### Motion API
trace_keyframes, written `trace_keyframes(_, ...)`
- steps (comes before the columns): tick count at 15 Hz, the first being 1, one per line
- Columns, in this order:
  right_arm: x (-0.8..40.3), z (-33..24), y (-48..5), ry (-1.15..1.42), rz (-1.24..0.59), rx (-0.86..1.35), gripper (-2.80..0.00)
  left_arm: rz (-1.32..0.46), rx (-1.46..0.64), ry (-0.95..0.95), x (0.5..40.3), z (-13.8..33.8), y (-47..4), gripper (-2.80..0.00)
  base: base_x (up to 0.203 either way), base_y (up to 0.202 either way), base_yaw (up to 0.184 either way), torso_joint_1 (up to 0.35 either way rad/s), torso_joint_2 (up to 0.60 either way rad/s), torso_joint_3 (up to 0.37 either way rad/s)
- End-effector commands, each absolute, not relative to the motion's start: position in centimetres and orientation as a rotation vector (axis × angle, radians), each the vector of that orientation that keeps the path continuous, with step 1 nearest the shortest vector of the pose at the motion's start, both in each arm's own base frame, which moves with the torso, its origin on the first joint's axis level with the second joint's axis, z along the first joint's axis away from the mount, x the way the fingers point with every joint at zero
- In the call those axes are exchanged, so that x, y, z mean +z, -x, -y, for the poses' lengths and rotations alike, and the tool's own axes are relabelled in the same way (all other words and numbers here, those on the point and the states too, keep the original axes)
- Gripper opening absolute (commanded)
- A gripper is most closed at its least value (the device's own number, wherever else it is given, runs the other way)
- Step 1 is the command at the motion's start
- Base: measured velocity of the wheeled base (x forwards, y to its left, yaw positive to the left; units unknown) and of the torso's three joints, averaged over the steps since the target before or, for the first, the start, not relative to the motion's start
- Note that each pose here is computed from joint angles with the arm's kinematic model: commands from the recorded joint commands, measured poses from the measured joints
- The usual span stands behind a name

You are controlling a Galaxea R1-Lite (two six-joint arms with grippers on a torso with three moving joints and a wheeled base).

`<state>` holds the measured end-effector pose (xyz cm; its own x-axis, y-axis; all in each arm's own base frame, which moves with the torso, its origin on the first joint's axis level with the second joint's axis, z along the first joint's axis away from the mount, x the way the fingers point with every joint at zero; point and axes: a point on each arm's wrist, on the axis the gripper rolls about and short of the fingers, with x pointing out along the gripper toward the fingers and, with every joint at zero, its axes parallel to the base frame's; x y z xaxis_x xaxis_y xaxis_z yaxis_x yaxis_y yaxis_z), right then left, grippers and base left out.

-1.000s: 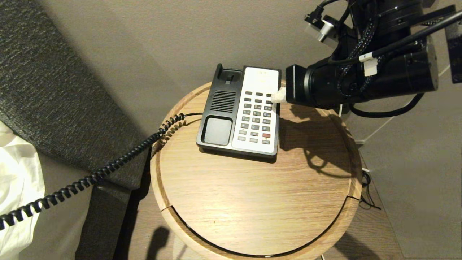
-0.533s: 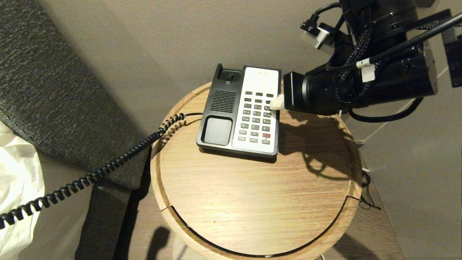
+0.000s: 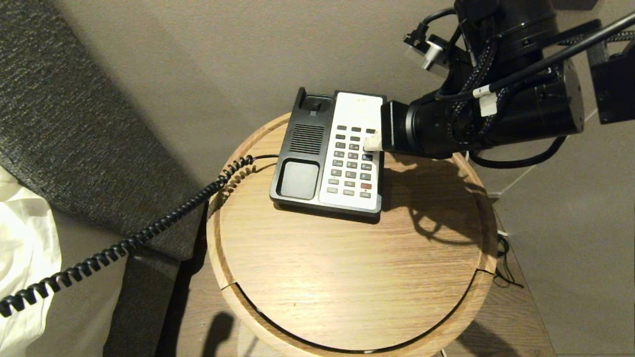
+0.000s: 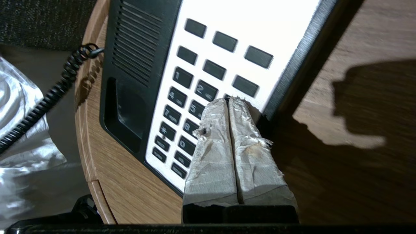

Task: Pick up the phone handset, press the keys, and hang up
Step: Dial the number

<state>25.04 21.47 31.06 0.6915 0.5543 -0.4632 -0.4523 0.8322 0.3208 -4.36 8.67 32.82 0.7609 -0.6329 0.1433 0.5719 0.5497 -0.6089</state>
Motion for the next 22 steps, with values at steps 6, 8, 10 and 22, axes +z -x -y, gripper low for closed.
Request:
trace_keyframes(6,30.6,-21.8,-25.4,-0.176,-0.591,0.557,-2.80,-0.099,-0.712,0.686,32.5,-8.8,4.4,-2.80,0.000,0.000,0.000,0.000,0.00,0.000)
trace_keyframes(8,30.8,-21.7,-25.4,-0.179,-0.586,0.558,-2.80,-0.099,-0.713,0.687,32.4,-8.9,4.5,-2.80,0.000,0.000,0.000,0.000,0.00,0.000)
trace_keyframes(10,32.1,-21.7,-25.2,-0.204,-0.548,0.573,-2.80,-0.097,-0.714,0.689,32.5,-8.9,4.5,-2.80,0.000,0.000,0.000,0.000,0.00,0.000)
trace_keyframes(22,32.1,-22.0,-23.9,-0.211,-0.668,0.560,-2.80,-0.095,-0.714,0.691,32.4,-9.1,4.6,-2.80,0.000,0.000,0.000,0.000,0.00,0.000)
